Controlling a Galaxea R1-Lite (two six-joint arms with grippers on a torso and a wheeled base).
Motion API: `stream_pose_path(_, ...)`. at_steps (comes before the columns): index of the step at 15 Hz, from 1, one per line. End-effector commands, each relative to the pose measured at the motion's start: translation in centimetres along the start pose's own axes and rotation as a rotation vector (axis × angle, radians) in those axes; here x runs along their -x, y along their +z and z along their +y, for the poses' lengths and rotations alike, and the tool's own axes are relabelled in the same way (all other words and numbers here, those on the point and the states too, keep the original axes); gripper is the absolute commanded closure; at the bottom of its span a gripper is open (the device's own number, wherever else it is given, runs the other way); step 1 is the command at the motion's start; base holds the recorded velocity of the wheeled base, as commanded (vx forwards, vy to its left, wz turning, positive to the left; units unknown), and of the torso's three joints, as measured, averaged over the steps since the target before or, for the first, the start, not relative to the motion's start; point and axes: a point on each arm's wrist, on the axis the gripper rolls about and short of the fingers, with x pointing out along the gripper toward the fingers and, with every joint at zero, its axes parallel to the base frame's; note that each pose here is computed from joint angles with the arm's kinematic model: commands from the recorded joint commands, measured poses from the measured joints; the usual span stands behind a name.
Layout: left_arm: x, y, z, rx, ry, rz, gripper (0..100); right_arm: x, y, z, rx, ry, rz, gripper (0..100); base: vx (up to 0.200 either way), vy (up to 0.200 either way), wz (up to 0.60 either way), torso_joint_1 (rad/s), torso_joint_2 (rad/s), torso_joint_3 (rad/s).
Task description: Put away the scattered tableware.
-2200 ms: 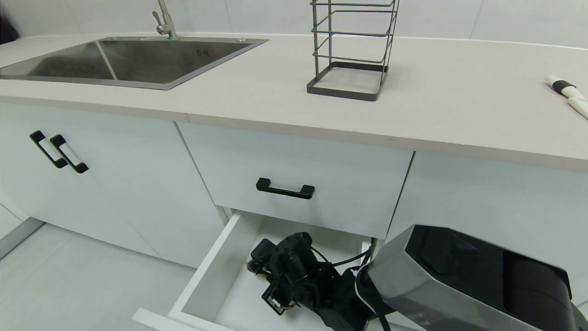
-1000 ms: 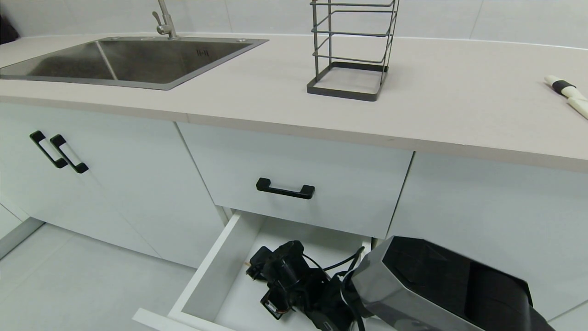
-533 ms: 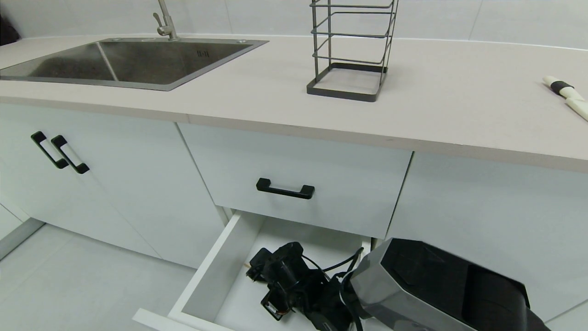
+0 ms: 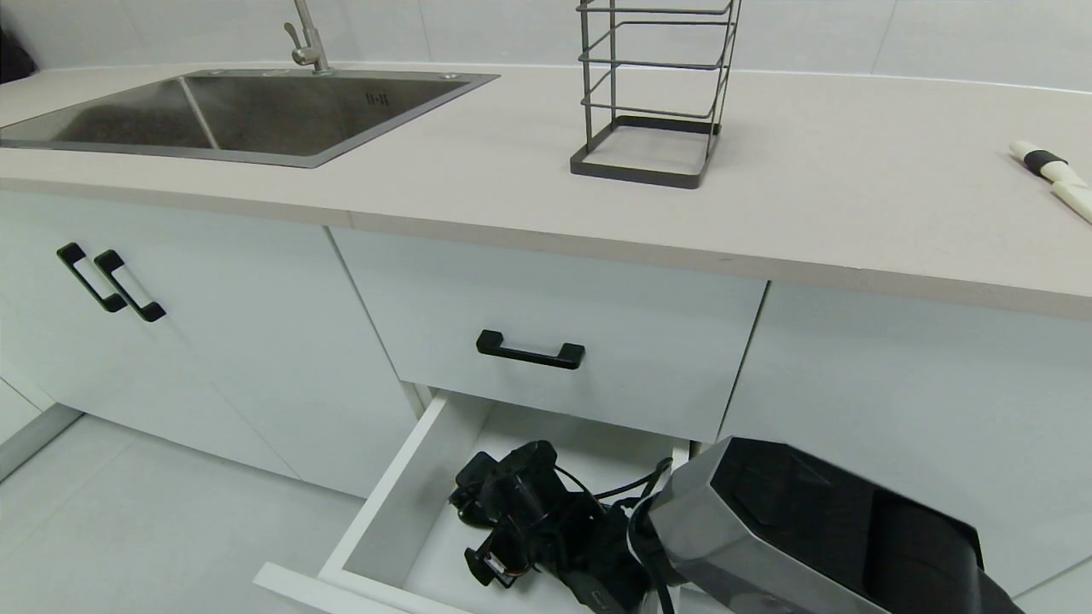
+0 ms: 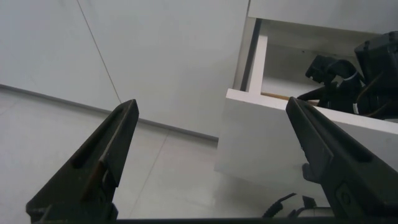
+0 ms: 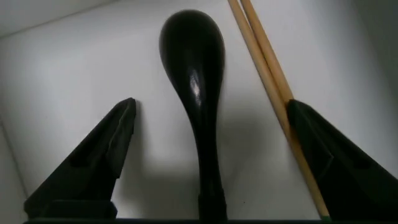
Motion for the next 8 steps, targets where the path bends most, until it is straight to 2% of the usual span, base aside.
stream_pose_path(1,0.0,0.0,0.0,0.0,0.001,0.0,0,2.4,2.8,-0.7,-0.01,-0.007,-0.062,0,0.0,0.0,0.0,0.0,0.0,0.0)
stream_pose_path(2,0.0,0.0,0.0,0.0,0.001,0.0,0,3.9,3.6,-0.7,-0.008,-0.002,-0.075,0,0.0,0.0,0.0,0.0,0.0,0.0)
stream_pose_path(5,0.0,0.0,0.0,0.0,0.001,0.0,0,7.6,3.6,1.4,0.027,0.049,-0.063,0,0.0,0.0,0.0,0.0,0.0,0.0)
stream_pose_path(8,0.0,0.0,0.0,0.0,0.001,0.0,0,10.1,4.7,2.2,0.035,0.072,-0.104,0,0.0,0.0,0.0,0.0,0.0,0.0)
